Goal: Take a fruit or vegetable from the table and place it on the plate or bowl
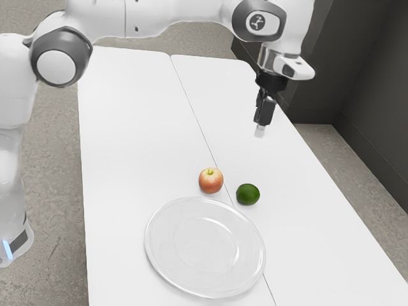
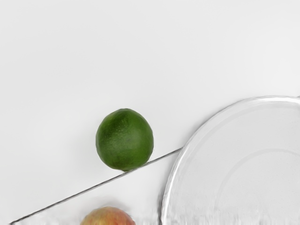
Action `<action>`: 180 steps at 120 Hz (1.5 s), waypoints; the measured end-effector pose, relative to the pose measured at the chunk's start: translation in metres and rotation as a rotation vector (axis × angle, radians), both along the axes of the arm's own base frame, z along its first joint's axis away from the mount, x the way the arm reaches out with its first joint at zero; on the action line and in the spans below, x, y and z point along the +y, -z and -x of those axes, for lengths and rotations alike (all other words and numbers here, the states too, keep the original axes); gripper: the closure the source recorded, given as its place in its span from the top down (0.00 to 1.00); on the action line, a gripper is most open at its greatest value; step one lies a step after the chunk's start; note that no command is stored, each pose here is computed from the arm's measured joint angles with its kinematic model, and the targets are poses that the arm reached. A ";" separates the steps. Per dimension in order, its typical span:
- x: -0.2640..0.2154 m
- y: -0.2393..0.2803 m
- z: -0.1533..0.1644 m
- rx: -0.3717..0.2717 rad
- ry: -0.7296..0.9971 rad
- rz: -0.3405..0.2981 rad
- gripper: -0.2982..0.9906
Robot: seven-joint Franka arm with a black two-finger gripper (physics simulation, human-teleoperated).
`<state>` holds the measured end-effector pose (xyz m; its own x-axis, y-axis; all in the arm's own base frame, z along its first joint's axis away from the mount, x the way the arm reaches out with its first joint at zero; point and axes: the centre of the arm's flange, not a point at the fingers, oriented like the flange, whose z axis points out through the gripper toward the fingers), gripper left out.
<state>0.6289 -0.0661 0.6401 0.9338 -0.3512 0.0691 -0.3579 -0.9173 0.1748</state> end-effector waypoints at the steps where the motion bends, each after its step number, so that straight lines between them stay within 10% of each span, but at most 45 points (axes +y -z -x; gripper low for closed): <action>1: -0.003 0.000 0.004 0.005 0.006 -0.002 0.77; 41: -0.047 0.073 0.093 0.132 0.145 -0.129 0.77; 126: -0.076 0.102 0.076 -0.041 0.198 -0.177 0.77; 167: 0.114 0.123 0.031 -0.040 -0.149 -0.164 0.77; 180: 0.089 0.123 0.022 -0.051 -0.108 -0.160 0.77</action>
